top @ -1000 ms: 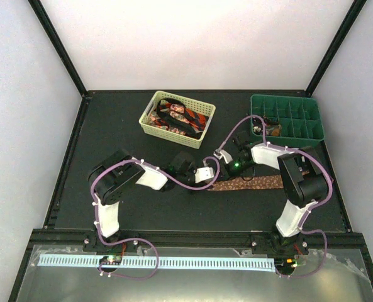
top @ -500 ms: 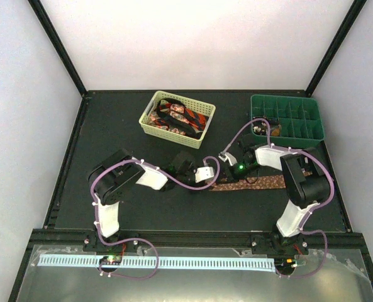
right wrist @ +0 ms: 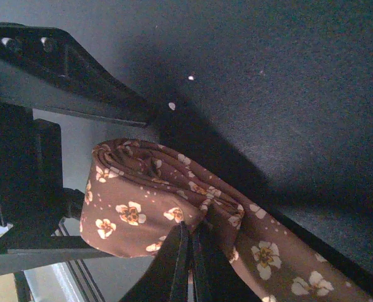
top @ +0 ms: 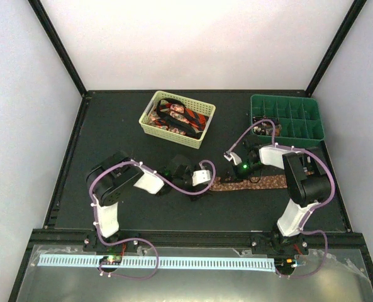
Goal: Roll the ties
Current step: Roll the tie at the center of the board.
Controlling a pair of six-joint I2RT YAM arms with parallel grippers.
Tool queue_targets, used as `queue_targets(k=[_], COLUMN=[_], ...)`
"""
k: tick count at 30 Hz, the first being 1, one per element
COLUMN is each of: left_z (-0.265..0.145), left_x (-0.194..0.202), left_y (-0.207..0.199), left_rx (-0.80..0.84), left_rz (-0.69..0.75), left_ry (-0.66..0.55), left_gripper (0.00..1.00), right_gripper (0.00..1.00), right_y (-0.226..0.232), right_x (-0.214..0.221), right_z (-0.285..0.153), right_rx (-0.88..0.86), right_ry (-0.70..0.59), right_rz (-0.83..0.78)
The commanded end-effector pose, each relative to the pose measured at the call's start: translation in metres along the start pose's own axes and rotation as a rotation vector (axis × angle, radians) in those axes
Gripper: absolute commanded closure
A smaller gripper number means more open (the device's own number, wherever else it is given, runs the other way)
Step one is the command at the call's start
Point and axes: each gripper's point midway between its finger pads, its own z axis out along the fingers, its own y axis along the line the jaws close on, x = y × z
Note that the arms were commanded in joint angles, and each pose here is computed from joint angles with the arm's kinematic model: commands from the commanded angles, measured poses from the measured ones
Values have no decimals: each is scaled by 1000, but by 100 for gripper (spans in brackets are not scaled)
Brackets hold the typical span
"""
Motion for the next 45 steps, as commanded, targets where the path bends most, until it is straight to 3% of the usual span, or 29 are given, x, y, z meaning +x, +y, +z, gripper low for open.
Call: queue_targets(k=[1, 5, 11, 15, 19, 20, 26, 30, 40, 43, 45], left_z=[9, 23, 17, 5, -3, -4, -7, -4, -2, -1, -1], left_x=[-21, -17, -14, -12, -4, 2, 25, 32, 34, 33, 34], left_y=[-6, 2, 4, 0, 0, 0, -2, -2, -1, 0, 0], left_rx=[66, 59, 42, 30, 7, 3, -1, 2, 3, 1, 2], left_rz=[19, -25, -28, -18, -7, -15, -16, -19, -22, -24, -27], left_ry=[-120, -84, -84, -65, 3, 36, 147, 177, 195, 193, 194], left_gripper=[13, 19, 39, 58, 66, 67, 69, 69, 69, 69, 69], right_gripper=[98, 98, 98, 98, 98, 97, 63, 52, 50, 58, 71], right_y=[-7, -6, 4, 16, 26, 28, 33, 45, 32, 35, 36], right_x=[7, 10, 7, 0, -6, -5, -14, -18, -10, -6, -4], right_z=[4, 7, 17, 25, 26, 24, -14, -23, 9, 14, 15], right_rx=[14, -9, -56, -100, -133, -133, -113, -124, -51, -53, -54], right_ry=[23, 27, 38, 45, 39, 44, -33, -55, 42, 60, 65], right_rz=[43, 49, 13, -14, -34, -42, -80, -98, -70, -75, -83])
